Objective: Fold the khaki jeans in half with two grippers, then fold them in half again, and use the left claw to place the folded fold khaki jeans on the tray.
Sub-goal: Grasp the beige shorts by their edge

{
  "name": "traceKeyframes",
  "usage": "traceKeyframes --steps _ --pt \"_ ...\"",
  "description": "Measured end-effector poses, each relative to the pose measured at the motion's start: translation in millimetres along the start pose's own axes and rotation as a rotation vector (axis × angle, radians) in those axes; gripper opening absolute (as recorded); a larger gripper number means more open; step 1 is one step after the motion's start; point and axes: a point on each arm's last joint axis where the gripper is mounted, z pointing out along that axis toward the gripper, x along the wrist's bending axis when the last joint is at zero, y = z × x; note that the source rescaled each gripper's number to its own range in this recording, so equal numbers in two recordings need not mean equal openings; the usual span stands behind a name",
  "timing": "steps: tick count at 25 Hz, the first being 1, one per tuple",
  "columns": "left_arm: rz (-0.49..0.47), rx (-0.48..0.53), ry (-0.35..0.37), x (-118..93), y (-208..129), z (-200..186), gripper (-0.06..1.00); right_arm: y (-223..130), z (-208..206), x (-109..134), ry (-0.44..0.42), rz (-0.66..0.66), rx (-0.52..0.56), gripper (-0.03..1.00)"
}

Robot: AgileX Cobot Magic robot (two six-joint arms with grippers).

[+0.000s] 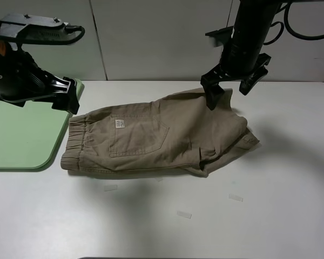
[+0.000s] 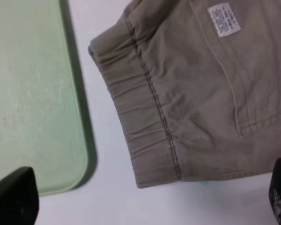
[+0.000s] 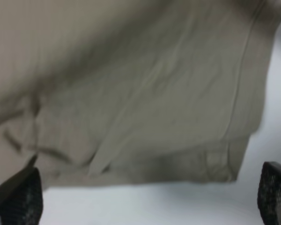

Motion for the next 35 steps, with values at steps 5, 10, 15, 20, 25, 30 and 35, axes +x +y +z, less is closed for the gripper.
traceKeyframes --steps 5,10,15,20,25,30,35 --pt "-0.013 -0.012 -0.008 -1 1 0 0.98 -14 -30 1 0.014 0.016 -0.034 1.00" --pt "-0.015 -0.013 -0.009 -1 1 0 0.98 -62 -76 4 0.013 0.026 -0.106 1.00" --pt "-0.015 -0.017 -0.011 -1 1 0 0.98 -128 -107 8 0.009 0.028 -0.165 1.00" --pt "-0.015 -0.019 -0.012 -1 1 0 0.98 -198 -129 12 0.002 0.031 -0.269 1.00" --pt "-0.015 -0.024 -0.014 -1 2 0 0.98 -257 -143 16 -0.007 0.035 -0.415 1.00" --pt "-0.015 -0.033 -0.019 -2 3 0 0.98 -311 -140 20 -0.016 0.038 -0.543 1.00" --pt "-0.015 -0.036 -0.020 -2 3 0 0.98 -347 -125 24 -0.025 0.042 -0.679 1.00"
